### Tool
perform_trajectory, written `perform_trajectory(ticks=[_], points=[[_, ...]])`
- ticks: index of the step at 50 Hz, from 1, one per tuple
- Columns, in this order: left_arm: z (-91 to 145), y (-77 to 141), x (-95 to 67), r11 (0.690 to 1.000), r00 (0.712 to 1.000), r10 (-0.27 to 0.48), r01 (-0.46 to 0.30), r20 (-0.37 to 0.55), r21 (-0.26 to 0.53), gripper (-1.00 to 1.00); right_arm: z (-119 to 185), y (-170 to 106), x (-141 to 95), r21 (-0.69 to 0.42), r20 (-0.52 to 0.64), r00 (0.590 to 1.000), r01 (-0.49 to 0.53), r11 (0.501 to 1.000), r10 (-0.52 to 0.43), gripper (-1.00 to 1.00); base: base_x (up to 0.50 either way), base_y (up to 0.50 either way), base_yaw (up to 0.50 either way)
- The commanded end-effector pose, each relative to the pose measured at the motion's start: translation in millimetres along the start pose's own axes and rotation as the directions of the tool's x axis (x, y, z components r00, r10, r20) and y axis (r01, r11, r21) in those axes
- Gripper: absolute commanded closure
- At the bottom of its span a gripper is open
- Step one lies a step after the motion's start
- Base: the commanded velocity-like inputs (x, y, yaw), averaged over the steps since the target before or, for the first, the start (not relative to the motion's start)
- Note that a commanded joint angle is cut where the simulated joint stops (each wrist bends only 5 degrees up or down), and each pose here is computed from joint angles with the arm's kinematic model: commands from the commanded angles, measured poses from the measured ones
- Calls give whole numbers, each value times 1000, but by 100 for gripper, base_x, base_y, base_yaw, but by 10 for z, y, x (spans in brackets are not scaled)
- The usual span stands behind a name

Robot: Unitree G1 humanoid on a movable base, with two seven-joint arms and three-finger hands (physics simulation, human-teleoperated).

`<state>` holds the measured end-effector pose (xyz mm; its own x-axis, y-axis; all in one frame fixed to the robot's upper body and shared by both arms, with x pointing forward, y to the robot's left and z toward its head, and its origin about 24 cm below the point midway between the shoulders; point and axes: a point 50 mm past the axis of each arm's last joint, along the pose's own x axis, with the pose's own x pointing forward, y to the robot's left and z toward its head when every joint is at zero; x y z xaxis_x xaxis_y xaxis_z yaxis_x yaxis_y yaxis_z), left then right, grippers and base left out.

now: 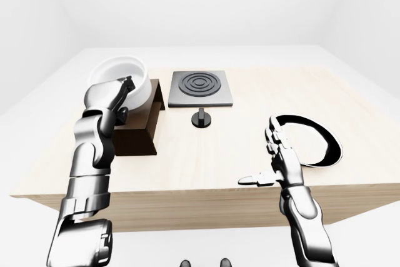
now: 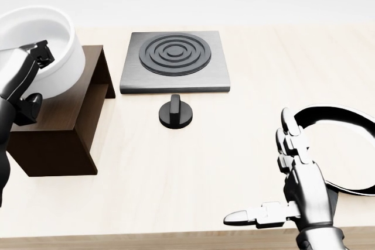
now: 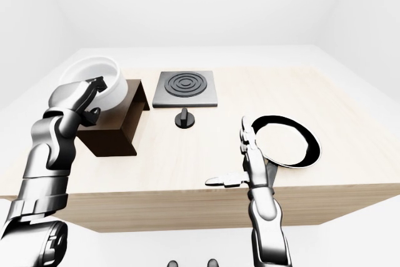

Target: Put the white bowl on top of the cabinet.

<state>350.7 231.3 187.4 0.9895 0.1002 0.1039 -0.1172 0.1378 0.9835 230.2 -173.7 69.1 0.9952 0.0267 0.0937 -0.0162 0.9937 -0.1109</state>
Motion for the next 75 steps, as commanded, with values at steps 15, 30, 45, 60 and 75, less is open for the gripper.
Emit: perform_trajectory(ticks=[15,30,45,60,75], points=[[-144,51,-37,996,996,79,-77,-45,33,100,-12,14,-9,-6,3,1000,-5,1000,5,-100,0,0,0],[-137,-37,-22,996,995,88,-89,-42,-14,100,-4,16,-14,-8,4,1000,-5,1000,5,-100,0,0,0],[-120,-103,-1,994,995,90,-92,-37,-53,100,-5,19,-19,-8,4,1000,-6,1000,6,-100,0,0,0],[-158,-210,40,985,993,101,-108,-60,-131,100,-7,24,-18,-9,4,1000,-7,1000,7,-100,0,0,0],[-183,-190,18,990,994,96,-102,-59,-102,100,-16,38,-23,-12,4,1000,-11,1000,11,-100,0,0,0]])
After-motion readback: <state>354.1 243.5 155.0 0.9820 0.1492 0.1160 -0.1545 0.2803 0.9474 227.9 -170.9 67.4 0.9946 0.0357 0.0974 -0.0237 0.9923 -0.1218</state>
